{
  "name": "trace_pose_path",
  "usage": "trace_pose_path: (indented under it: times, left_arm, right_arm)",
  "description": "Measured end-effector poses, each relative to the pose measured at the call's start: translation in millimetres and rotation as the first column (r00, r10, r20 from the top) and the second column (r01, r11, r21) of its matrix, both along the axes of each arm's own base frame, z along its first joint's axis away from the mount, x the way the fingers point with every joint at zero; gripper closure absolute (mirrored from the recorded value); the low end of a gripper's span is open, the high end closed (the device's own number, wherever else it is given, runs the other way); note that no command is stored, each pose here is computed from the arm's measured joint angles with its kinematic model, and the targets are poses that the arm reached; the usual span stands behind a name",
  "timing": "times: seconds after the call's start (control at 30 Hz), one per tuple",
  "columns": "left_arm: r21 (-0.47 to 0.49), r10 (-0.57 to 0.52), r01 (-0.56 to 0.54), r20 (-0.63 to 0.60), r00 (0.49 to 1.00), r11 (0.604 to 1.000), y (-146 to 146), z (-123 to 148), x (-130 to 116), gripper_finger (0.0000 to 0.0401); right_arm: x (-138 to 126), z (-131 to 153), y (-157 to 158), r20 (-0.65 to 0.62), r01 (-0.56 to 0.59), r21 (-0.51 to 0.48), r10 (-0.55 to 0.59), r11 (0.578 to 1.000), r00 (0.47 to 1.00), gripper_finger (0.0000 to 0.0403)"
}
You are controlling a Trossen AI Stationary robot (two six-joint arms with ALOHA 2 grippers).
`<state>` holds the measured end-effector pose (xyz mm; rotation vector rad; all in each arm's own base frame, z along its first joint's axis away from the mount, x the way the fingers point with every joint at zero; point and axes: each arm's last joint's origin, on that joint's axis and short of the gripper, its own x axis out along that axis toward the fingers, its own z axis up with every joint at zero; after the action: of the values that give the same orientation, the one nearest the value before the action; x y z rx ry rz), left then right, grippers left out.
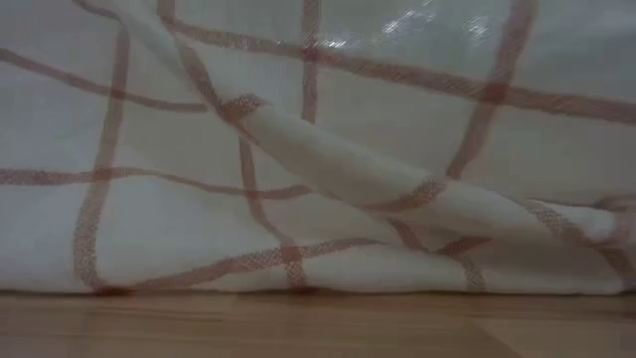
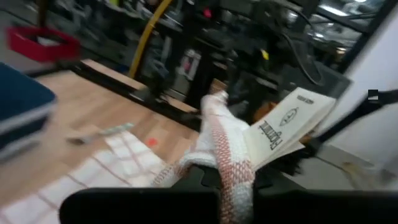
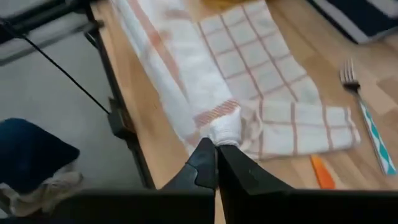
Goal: Fold towel
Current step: Fold the white patterned towel
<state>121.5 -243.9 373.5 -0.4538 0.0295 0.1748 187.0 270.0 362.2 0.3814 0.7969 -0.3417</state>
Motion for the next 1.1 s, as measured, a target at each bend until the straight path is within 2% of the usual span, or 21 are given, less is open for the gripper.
trace_pose_path:
  times: [0.13,0.23,0.3,0.4,0.6,0.7,0.87,1.0,1.1]
  left_arm:
    - [0.065,0.053,-0.053,-0.006,0.999,0.996,8.1,-0.1,3.6,0.0401]
    - [0.1,0.052,-0.051,-0.008,0.999,0.994,8.4,2.3,5.5,0.0401]
    - [0.105,0.019,-0.018,-0.007,1.0,0.994,7.7,7.0,5.6,0.0401]
    - [0.059,-0.049,0.047,0.028,0.998,0.997,9.5,22.7,2.6,0.0401]
    - [0.022,-0.196,0.195,0.152,0.969,0.98,14.1,54.4,-6.3,0.0401]
    - [0.006,-0.241,0.246,0.216,0.946,0.969,20.4,68.1,-13.7,0.0401]
    - [0.01,-0.273,0.279,0.239,0.932,0.96,27.4,76.3,-23.6,0.0401]
    - [0.002,-0.293,0.302,0.245,0.924,0.953,28.8,78.7,-30.1,0.0401]
    - [-0.005,-0.311,0.322,0.251,0.917,0.947,30.5,80.9,-35.5,0.0401]
  right_arm:
    - [4.7,-3.7,-3.1,0.022,0.035,-0.019,-0.034,0.999,0.999,0.0398]
    - [12.6,6.0,-0.9,0.088,0.031,0.036,-0.034,0.999,0.996,0.0398]
    - [16.7,17.5,5.2,0.144,-0.038,0.067,0.028,0.997,0.989,0.0399]
    - [21.2,40.7,15.1,0.249,-0.18,0.086,0.154,0.98,0.956,0.0399]
    - [20.6,94.3,18.3,0.423,-0.394,0.125,0.31,0.911,0.851,0.04]
    - [17.3,117.9,14.3,0.497,-0.44,0.148,0.318,0.885,0.807,0.04]
    - [9.5,146.0,4.2,0.56,-0.489,0.195,0.312,0.85,0.767,0.0399]
    - [1.8,166.5,-3.6,0.603,-0.562,0.256,0.324,0.786,0.729,0.0399]
    - [-4.3,177.5,-8.8,0.638,-0.628,0.309,0.334,0.715,0.694,0.0399]
